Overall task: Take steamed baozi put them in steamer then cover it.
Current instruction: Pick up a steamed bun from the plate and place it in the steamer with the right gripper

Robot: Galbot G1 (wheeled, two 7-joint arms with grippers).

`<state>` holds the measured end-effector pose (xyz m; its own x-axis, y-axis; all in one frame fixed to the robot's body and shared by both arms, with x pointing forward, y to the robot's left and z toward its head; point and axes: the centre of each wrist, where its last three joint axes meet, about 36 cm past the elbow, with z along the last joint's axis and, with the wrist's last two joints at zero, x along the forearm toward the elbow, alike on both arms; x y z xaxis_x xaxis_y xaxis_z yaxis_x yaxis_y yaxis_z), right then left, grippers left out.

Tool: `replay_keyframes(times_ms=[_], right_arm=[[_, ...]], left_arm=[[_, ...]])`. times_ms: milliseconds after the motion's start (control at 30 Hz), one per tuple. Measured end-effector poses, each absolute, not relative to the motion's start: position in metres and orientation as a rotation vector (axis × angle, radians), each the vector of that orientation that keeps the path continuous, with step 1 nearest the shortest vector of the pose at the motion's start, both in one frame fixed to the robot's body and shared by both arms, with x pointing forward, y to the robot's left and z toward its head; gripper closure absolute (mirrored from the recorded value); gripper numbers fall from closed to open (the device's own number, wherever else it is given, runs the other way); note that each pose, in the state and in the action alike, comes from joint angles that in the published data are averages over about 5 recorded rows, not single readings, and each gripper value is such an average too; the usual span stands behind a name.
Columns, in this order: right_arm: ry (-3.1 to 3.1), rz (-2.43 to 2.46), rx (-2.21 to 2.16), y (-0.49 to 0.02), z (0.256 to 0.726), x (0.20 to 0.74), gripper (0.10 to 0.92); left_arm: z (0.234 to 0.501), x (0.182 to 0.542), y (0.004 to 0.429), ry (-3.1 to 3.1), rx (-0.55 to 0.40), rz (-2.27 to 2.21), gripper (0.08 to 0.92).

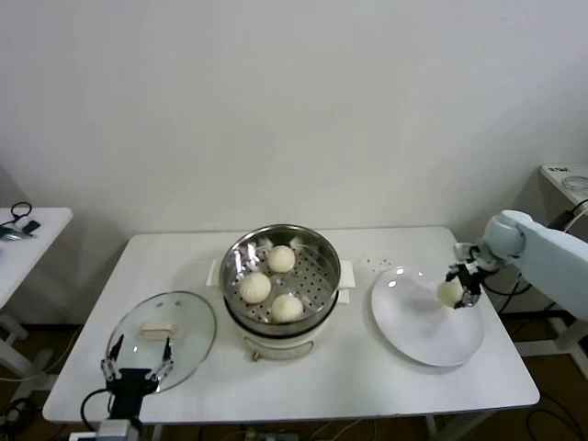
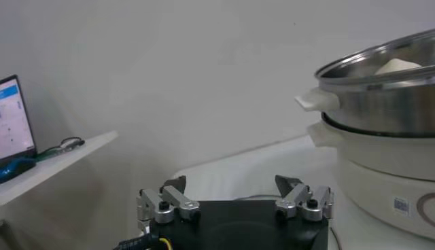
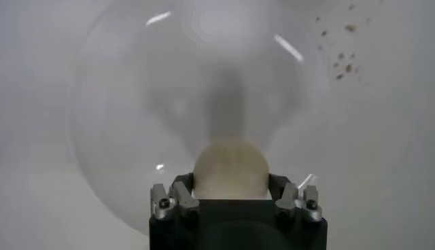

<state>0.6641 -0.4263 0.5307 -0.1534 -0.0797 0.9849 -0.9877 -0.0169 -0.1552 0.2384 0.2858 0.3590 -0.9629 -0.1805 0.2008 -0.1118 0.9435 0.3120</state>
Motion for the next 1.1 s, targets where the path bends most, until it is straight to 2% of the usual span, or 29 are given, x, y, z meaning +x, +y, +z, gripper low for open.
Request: replay_keyframes(times_ms=[333,600,833,1100], right_arm=[[-1.441,1.343,1.297,-0.354,0.632,0.692,0.314],[-1.519,1.347,1.342,-0.283,0.691,0.701,0.316],[-1.531,1.354,1.375,-0.214,0.710,0.701,0.318],[-1.479,1.380,1.414,-0.144,0.705,0.695,0.318]], left_arm=[[0.357,0.242,0.282,-2.882,0.184,-0.446,0.177],[0.352,0.241,0.280,-2.878,0.159,-0.438,0.177],[0.353,0.246,0.281,-2.890,0.147,-0.432,0.177],[0.352,0.248,0.282,-2.894,0.131,-0.418,0.177]])
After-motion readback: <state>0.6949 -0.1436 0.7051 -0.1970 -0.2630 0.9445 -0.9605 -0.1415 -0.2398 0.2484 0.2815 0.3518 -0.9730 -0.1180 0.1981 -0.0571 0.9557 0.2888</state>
